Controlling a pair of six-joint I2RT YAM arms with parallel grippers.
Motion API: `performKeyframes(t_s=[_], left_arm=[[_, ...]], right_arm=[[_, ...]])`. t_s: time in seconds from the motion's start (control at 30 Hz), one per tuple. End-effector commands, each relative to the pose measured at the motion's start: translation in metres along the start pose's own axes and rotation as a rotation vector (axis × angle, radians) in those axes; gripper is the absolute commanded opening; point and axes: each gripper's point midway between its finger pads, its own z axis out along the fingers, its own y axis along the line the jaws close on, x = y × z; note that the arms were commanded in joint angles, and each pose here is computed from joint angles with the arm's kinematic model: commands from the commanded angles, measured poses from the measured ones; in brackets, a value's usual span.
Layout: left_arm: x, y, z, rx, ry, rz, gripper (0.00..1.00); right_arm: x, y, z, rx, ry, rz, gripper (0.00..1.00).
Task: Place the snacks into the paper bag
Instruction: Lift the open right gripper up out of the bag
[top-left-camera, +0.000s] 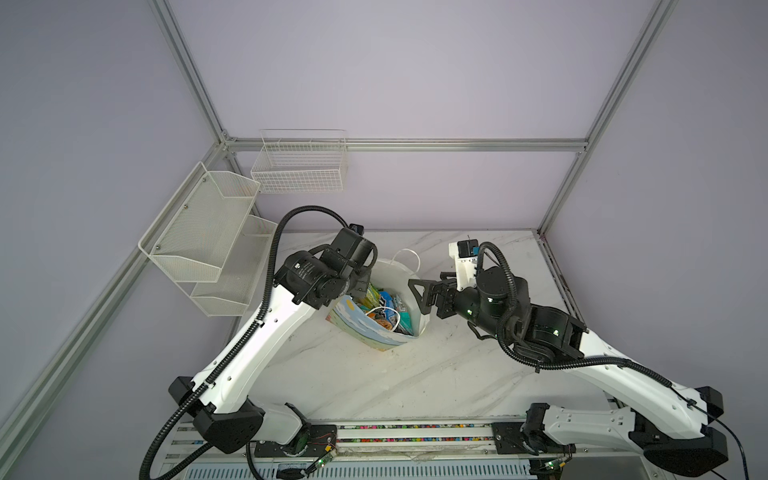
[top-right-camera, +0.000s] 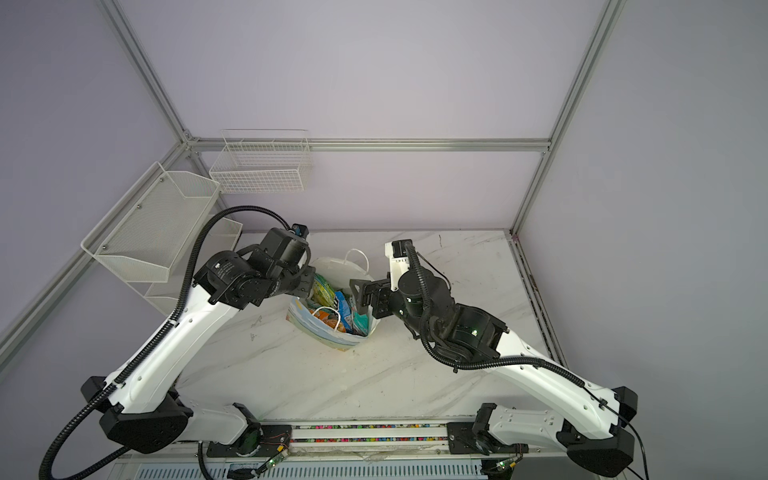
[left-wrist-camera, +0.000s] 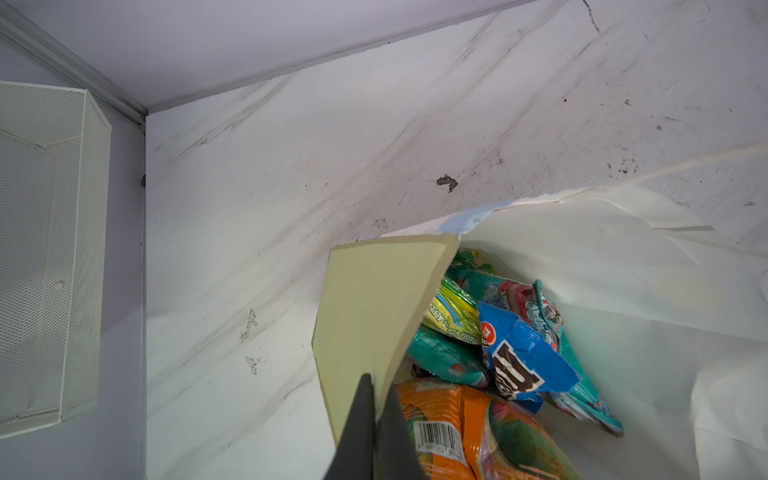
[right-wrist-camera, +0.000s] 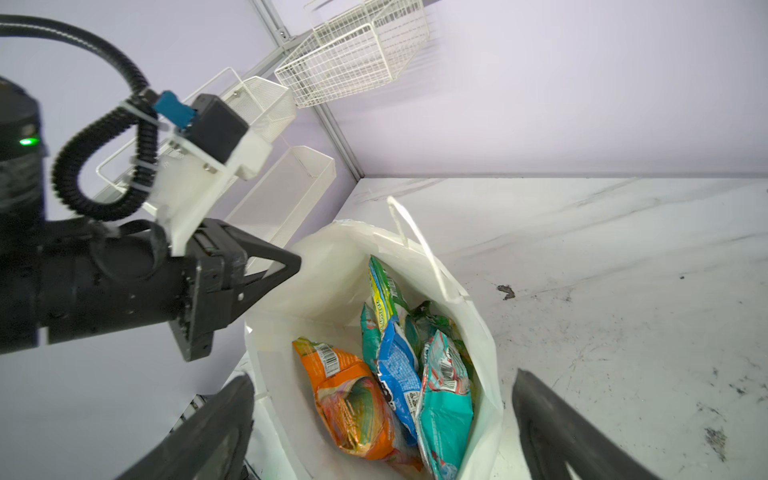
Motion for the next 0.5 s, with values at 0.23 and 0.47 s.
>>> performKeyframes(t_s=[0.23, 0.47], left_arm=[[-0.017, 0.003, -0.016, 0.015, -0.076, -0.038, 0.0], [-0.017, 0.002, -0.014, 0.014, -0.074, -0.037, 0.0]], right_arm=[[0.045, -0.038, 0.014, 0.09, 0.173, 0.071, 0.83], [0.07, -0.047, 0.026, 0.12, 0.256, 0.055, 0.68]])
